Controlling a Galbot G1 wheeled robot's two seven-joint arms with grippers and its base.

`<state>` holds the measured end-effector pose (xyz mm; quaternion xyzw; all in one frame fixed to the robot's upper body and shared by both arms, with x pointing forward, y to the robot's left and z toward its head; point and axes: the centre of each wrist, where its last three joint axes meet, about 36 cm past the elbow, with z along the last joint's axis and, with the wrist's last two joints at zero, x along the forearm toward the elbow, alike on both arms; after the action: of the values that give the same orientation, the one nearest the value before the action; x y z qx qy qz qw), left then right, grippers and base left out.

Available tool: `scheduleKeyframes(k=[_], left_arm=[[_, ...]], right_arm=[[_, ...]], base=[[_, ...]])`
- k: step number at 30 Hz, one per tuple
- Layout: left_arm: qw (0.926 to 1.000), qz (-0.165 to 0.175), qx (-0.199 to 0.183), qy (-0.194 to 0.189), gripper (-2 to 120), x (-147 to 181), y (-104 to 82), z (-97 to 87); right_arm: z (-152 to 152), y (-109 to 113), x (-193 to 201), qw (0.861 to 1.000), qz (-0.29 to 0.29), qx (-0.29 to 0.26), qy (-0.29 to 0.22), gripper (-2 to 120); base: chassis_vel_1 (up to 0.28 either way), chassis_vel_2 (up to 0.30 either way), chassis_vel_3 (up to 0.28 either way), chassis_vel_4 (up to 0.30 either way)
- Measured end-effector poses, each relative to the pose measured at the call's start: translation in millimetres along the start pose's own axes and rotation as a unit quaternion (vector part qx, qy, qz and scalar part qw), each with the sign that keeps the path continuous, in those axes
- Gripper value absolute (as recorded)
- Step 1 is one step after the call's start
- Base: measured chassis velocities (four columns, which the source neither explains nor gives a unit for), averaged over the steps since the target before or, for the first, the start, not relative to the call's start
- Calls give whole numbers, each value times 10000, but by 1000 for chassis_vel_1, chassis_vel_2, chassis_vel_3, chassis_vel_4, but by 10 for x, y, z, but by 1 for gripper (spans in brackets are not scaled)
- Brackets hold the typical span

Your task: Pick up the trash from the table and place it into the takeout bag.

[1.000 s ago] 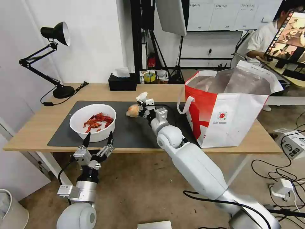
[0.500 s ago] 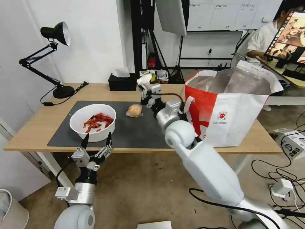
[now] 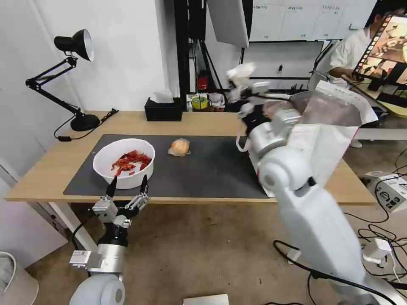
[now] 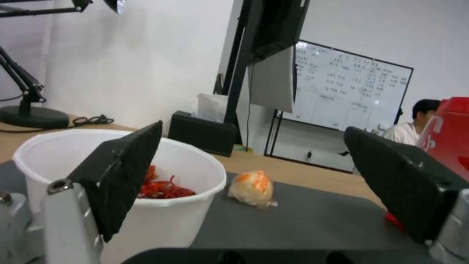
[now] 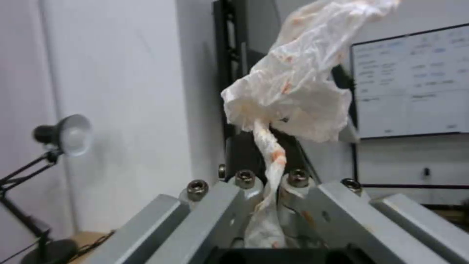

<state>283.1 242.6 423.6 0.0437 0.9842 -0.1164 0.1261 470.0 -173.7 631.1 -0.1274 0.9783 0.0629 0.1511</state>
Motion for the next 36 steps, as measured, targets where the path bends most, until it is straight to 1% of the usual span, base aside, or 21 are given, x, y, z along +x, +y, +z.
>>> scheduleKeyframes(k=[2,3,6,7,9,11,14,15,18,19,22,28,30,33,36], left_arm=[[10000,9,-5,-12,100,-3,-5,-12],[10000,9,-5,-12,100,-3,-5,-12],[10000,25,40,-57,100,-1,-52,-42],[10000,25,40,-57,100,-1,-52,-42],[9999,51,67,-70,100,8,-89,-58],[9999,62,71,-74,100,14,-101,-67],[9999,90,73,-93,100,42,-130,-108],[9999,90,73,-93,100,42,-130,-108],[9999,118,54,-114,100,87,-148,-164],[9999,118,54,-114,100,87,-148,-164],[9998,131,69,-158,100,104,-173,-192],[9997,135,86,-176,100,94,-184,-180],[9997,131,86,-173,100,94,-184,-173],[9998,111,92,-164,100,99,-187,-156],[9998,111,95,-155,100,100,-197,-143]], right_arm=[[-100,-89,29,9997,211,69,86,0],[-100,-89,29,9997,211,69,86,0],[-234,-182,61,9975,596,181,346,0],[-234,-182,61,9975,596,181,346,0],[-272,-238,50,9944,875,253,544,0],[-279,-260,41,9930,970,273,612,0],[-271,-363,-26,9863,1352,310,891,0],[-271,-363,-26,9863,1352,310,891,0],[-238,-440,-94,9794,1652,306,1120,0],[-238,-440,-94,9794,1652,306,1120,0],[-237,-486,-213,9713,1966,179,1328,0],[-241,-522,-361,9630,2177,-42,1586,0],[-232,-537,-389,9610,2227,-38,1638,0],[-195,-621,-476,9544,2422,55,1745,0],[-185,-670,-509,9516,2506,101,1778,0]], base=[[0,0,0,0],[0,0,0,0],[0,0,0,0],[0,0,0,0],[0,0,0,0],[0,0,0,0],[0,0,0,0],[0,0,0,0],[0,0,0,0],[0,0,0,0],[0,0,0,0],[0,0,0,0],[0,0,0,0],[0,0,0,0],[0,0,0,0]])
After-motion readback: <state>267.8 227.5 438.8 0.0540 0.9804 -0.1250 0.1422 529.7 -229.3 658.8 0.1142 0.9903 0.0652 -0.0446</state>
